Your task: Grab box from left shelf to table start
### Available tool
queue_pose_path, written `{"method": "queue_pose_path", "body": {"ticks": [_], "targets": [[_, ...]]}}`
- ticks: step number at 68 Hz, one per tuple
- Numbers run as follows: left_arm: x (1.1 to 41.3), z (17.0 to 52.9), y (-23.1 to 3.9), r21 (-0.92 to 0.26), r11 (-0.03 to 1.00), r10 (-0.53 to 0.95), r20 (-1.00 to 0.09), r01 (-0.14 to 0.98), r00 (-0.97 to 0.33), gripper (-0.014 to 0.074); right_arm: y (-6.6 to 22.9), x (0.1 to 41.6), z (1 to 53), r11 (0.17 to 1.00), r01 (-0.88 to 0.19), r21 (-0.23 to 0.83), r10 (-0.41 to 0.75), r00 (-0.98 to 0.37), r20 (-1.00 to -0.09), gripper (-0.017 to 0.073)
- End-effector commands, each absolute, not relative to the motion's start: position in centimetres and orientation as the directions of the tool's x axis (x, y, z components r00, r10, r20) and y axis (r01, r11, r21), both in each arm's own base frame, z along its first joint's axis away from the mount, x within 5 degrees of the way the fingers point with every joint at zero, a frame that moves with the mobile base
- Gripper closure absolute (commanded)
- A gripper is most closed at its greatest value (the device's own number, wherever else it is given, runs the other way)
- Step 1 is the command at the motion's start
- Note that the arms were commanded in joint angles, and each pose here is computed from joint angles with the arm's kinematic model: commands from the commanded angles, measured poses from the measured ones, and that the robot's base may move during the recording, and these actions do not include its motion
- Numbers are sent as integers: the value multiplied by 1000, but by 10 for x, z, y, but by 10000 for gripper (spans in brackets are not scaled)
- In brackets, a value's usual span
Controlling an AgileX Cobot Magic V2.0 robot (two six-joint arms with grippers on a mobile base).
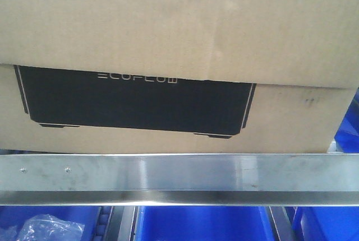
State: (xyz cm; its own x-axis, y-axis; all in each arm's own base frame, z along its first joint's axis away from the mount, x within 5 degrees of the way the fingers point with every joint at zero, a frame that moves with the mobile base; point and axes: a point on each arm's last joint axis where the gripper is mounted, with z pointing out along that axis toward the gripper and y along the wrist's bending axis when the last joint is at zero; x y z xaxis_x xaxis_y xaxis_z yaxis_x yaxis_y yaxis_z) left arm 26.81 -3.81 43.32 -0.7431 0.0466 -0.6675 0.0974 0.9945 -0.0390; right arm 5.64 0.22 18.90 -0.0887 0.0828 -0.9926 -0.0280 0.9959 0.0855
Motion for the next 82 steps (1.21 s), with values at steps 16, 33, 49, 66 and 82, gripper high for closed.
{"method": "queue_pose_path", "body": {"ticks": [16,33,49,66,82], "targets": [[295,422,-41,-45,995,36,-638,84,-769,339,2,56,200,996,-32,77,79,39,-996,503],[296,418,-41,-43,996,38,-615,82,-788,340,1,54,217,993,-42,112,117,151,-981,503],[295,417,-38,-13,997,52,-600,74,-798,340,2,43,260,990,-59,131,140,186,-973,379],[295,417,-37,3,998,58,-600,70,-798,340,2,38,325,989,-69,127,139,202,-969,-31],[293,428,-34,28,998,67,-614,63,-786,340,5,72,382,990,-59,129,130,17,-991,-13]]}}
